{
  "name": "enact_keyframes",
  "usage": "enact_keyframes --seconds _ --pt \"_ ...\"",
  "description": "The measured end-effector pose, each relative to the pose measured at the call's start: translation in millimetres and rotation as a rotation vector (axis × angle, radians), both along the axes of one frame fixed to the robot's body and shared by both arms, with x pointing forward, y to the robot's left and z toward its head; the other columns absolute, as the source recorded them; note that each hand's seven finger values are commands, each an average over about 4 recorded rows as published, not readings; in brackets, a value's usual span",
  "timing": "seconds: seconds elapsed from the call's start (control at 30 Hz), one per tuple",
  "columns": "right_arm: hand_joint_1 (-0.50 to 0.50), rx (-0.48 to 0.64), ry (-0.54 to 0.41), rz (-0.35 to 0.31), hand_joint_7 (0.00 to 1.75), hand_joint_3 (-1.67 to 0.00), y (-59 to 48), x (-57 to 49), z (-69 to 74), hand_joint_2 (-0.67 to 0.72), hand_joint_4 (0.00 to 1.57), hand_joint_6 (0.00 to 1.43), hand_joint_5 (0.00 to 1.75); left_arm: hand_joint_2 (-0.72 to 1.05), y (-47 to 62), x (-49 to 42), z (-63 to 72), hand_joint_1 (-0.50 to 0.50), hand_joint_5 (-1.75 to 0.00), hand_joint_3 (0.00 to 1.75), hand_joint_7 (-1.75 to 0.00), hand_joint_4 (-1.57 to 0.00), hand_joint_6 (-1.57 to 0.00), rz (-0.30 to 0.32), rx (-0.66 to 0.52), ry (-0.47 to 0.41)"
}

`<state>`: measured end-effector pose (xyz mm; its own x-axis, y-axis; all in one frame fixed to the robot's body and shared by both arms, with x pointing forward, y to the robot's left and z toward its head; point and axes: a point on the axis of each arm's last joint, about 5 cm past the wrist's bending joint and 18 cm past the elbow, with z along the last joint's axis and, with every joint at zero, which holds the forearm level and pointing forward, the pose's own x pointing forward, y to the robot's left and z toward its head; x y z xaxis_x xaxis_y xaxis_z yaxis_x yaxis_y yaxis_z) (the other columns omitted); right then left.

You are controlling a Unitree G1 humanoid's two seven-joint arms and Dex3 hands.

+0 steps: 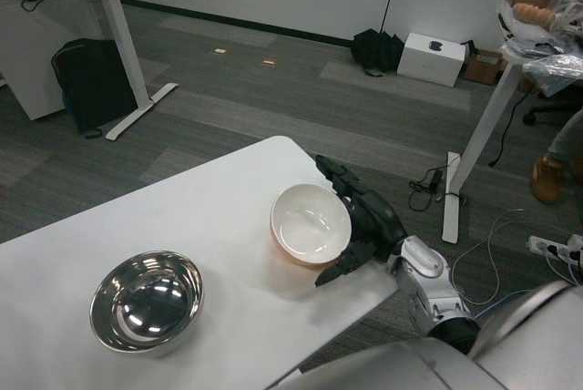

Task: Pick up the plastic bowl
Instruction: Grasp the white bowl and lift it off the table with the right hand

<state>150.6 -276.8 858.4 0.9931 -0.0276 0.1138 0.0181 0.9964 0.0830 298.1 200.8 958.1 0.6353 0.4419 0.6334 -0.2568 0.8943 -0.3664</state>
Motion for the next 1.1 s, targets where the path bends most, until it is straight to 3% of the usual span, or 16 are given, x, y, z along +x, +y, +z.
enact_keyframes --seconds 0.03,0.1,0.2,0.33,0.43,0.5,0.6,0.73,0.83,0.93,0.97,1.07,1.1 --pt "-0.31 0.001 -0.008 -0.020 1.05 -0.69 -0.1 -0.4 -1.0 -0.40 0.16 0.00 1.48 0.60 0.0 0.0 0.0 -0.50 -0.31 0.00 0.00 -0.86 -0.03 0.000 -0.001 0.000" --pt "-0.22 0.008 -0.027 -0.055 1.36 -0.87 0.4 -0.9 -3.0 -0.46 0.36 0.00 1.62 0.60 0.1 0.0 0.0 -0.50 -0.31 0.00 0.00 -0.86 -0.03 0.000 -0.002 0.000" --pt "-0.06 0.025 -0.050 -0.086 1.61 -0.95 2.1 -0.7 -5.6 -0.48 0.77 0.07 1.65 0.60 0.1 -0.1 -0.1 -0.50 -0.31 0.00 0.00 -0.86 -0.03 0.000 -0.003 0.000" --pt "0.05 0.042 -0.062 -0.091 1.61 -0.95 3.5 1.2 -6.7 -0.46 1.18 0.44 1.53 0.60 0.4 -0.1 -0.2 -0.50 -0.31 0.00 0.00 -0.86 -0.03 0.002 -0.012 -0.001" --pt "0.08 0.045 -0.069 -0.090 1.55 -0.95 4.1 4.1 -5.9 -0.41 1.36 0.57 1.38 0.60 0.5 -0.1 -0.2 -0.50 -0.31 0.00 0.00 -0.86 -0.03 0.002 -0.014 -0.001" --pt "0.09 0.041 -0.072 -0.088 1.55 -0.95 3.9 5.2 -5.1 -0.41 1.38 0.56 1.36 0.60 0.5 -0.1 -0.2 -0.50 -0.31 0.00 0.00 -0.86 -0.03 0.002 -0.014 -0.001" --pt "-0.02 0.025 -0.070 -0.081 1.61 -0.97 3.0 6.2 -3.8 -0.41 1.31 0.38 1.45 0.60 0.3 -0.1 -0.3 -0.50 -0.31 0.00 0.00 -0.86 -0.03 0.001 -0.015 -0.001" --pt "-0.19 0.019 -0.072 -0.073 1.68 -0.95 3.1 7.7 -2.9 -0.35 0.87 0.03 1.65 0.60 -0.5 0.0 -0.6 -0.50 -0.31 0.00 0.00 -0.86 -0.03 0.000 -0.017 0.000" --pt "-0.28 0.019 -0.071 -0.072 1.62 -0.75 3.2 7.8 -2.8 -0.35 0.54 0.00 1.50 0.60 -0.7 0.0 -0.8 -0.50 -0.31 0.04 0.00 -0.86 -0.03 -0.001 -0.018 0.001" --pt "-0.40 0.007 -0.068 -0.062 1.34 -0.52 3.0 8.3 -2.2 -0.27 0.13 0.00 1.02 0.60 -0.8 0.0 -0.8 -0.50 -0.31 0.02 0.00 -0.86 -0.03 -0.001 -0.018 0.001" --pt "-0.43 -0.001 -0.065 -0.054 1.19 -0.46 2.9 8.6 -1.9 -0.22 0.03 0.00 0.70 0.60 -0.8 0.0 -0.9 -0.50 -0.31 0.00 0.00 -0.86 -0.03 -0.001 -0.018 0.001" --pt "-0.46 -0.017 -0.055 -0.026 0.84 -0.38 3.8 9.7 -1.7 -0.15 0.00 0.00 0.05 0.60 -1.0 0.0 -0.9 -0.50 -0.31 0.00 0.00 -0.86 -0.03 -0.001 -0.019 0.001" --pt "-0.46 -0.018 -0.051 -0.015 0.75 -0.36 4.4 10.3 -1.8 -0.11 0.00 0.00 0.00 0.60 -1.1 0.0 -1.0 -0.50 -0.31 0.00 0.00 -0.86 -0.03 -0.002 -0.019 0.001"
